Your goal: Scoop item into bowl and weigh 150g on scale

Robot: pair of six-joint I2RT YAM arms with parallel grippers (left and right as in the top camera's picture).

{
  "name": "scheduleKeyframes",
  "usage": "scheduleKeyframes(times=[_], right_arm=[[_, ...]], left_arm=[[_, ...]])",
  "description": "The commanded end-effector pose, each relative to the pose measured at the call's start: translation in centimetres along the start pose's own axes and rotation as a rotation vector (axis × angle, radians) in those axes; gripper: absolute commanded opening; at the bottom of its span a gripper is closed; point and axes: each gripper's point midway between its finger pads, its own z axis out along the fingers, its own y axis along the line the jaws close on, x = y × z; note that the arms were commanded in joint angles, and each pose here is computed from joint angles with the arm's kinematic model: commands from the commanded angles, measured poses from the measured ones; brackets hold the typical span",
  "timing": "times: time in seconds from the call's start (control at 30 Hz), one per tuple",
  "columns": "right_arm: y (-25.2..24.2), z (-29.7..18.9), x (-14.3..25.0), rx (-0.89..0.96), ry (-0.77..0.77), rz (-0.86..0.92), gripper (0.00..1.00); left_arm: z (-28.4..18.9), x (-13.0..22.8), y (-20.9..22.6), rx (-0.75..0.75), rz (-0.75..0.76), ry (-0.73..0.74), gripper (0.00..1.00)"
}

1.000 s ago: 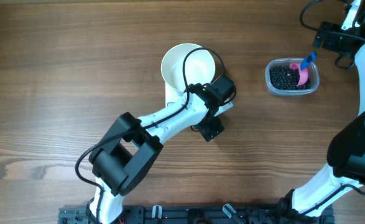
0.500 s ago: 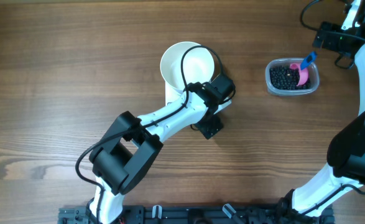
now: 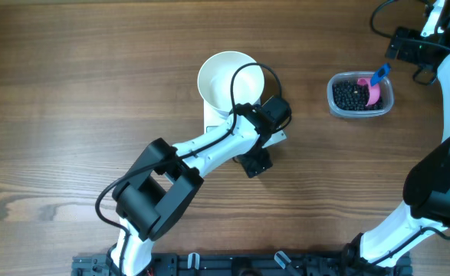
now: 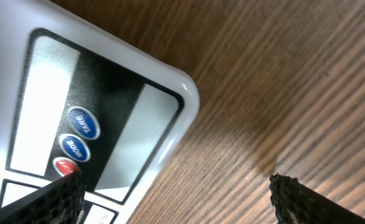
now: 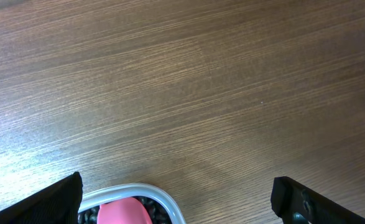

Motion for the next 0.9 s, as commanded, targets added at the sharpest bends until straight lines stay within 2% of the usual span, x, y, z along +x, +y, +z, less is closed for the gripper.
scheduleKeyframes(times=[0.0, 0.17, 0.33, 0.37, 0.5, 0.57, 0.63, 0.73, 0.8, 0.83, 0.87], right_arm=[[-0.4, -1.2, -1.1, 0.018, -0.038, 0.022, 1.00], [-0.4, -1.2, -1.1, 0.018, -0.038, 0.022, 1.00], [-0.4, -1.2, -1.1, 0.018, -0.038, 0.022, 1.00], [-0.4, -1.2, -1.1, 0.018, -0.038, 0.022, 1.00], [-0.4, -1.2, -1.1, 0.018, -0.038, 0.022, 0.99], [-0.4, -1.2, -1.1, 0.018, -0.038, 0.022, 1.00], [-0.4, -1.2, -1.1, 0.018, -0.038, 0.022, 1.00], [-0.4, -1.2, -1.1, 0.018, -0.038, 0.022, 1.00], [-0.4, -1.2, -1.1, 0.018, -0.038, 0.022, 1.00], [-0.4, -1.2, -1.1, 0.018, -0.038, 0.022, 1.00], [-0.4, -1.2, -1.1, 0.018, -0.038, 0.022, 1.00]], left_arm=[[5.2, 4.6, -4.9, 0.235, 0.049, 0.175, 1.00], [2.6, 3.2, -5.5, 0.274, 0.046, 0.091, 1.00], [-3.6, 0.2, -9.2, 0.488, 0.053, -0.116, 1.00], [-5.4, -0.4, -9.6, 0.522, 0.013, -0.159, 1.00], [-10.7, -1.1, -8.8, 0.504, -0.097, -0.274, 1.00], [-14.5, -1.3, -8.1, 0.481, -0.119, -0.380, 1.00], [-18.7, -1.3, -5.4, 0.384, -0.216, -0.514, 1.00], [-25.4, 0.1, 2.1, 0.141, -0.432, -0.759, 1.00], [-29.4, 2.3, 7.6, -0.008, -0.578, -0.906, 1.00], [-31.6, 5.0, 12.2, -0.148, -0.697, -0.981, 1.00], [-32.3, 6.9, 14.9, -0.227, -0.774, -0.999, 1.00]])
